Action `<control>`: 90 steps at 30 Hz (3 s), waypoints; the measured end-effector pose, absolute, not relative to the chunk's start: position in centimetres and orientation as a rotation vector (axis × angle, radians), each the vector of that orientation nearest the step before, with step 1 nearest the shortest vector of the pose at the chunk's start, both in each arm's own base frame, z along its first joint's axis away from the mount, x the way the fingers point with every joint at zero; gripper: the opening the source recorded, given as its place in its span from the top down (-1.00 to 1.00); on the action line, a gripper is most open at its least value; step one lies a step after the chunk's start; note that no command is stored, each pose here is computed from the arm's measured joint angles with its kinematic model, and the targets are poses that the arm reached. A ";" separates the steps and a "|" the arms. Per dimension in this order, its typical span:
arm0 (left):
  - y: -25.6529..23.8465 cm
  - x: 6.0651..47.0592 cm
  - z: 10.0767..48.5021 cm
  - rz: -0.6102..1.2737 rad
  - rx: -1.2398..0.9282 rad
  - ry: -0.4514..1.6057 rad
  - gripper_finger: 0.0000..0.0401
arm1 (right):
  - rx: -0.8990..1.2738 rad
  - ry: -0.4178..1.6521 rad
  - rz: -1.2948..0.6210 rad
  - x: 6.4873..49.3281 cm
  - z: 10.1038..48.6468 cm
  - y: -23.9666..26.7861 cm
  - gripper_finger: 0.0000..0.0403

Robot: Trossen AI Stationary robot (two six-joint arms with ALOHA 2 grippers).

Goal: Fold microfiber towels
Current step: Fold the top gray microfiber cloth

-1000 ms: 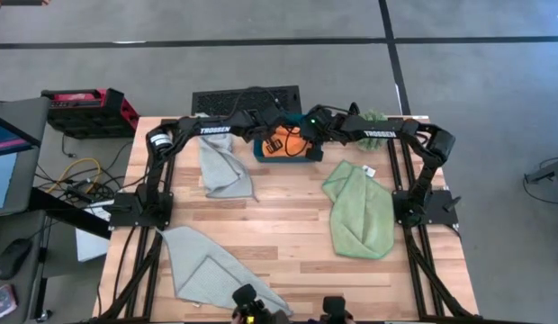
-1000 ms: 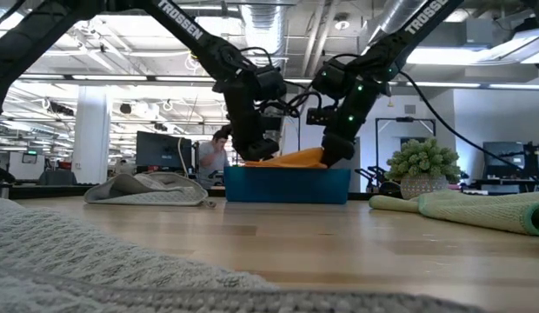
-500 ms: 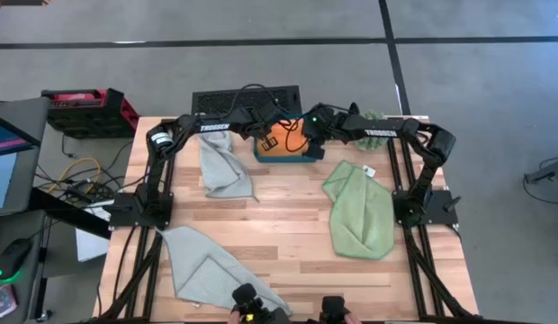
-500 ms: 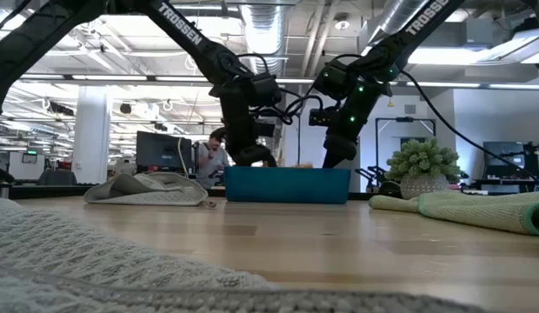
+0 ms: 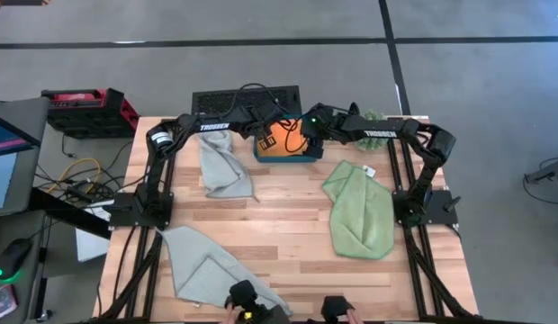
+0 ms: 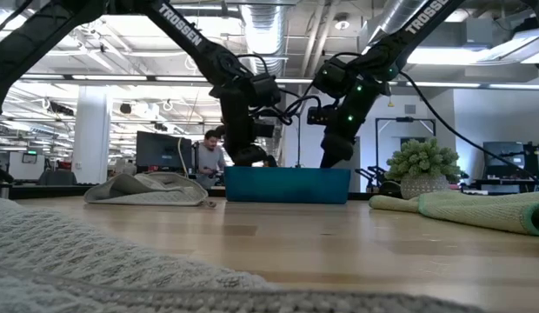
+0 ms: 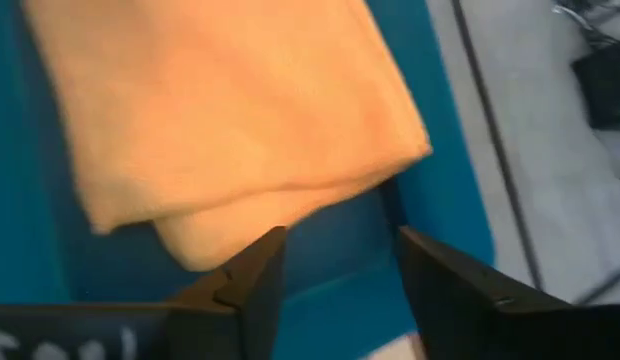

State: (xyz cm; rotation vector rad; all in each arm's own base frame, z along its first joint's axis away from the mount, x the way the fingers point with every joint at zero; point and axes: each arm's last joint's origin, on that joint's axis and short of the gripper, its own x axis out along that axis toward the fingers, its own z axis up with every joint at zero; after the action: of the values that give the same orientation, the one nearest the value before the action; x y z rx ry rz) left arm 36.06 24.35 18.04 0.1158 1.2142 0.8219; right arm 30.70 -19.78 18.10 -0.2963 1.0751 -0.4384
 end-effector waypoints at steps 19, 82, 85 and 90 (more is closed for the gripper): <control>22.8 38.3 26.2 0.816 0.169 1.137 0.11 | -0.278 1.024 -0.583 29.1 22.3 -18.9 -0.18; 2.2 23.7 15.9 0.746 -0.056 1.390 0.11 | -0.366 0.773 -0.252 23.8 33.1 -3.1 -0.18; 2.4 23.6 15.9 0.793 -0.018 1.377 0.11 | -0.366 0.763 -0.254 23.9 33.2 -3.1 -0.18; 2.3 23.3 15.6 0.767 -0.013 1.402 0.11 | -0.365 0.756 -0.255 23.9 33.2 -3.1 -0.18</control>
State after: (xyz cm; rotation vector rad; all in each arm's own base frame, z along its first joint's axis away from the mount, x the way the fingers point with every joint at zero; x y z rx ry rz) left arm 23.32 2.31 15.63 -0.0131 1.4024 0.7675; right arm 23.91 -3.09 33.23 -0.3653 0.7560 -0.2552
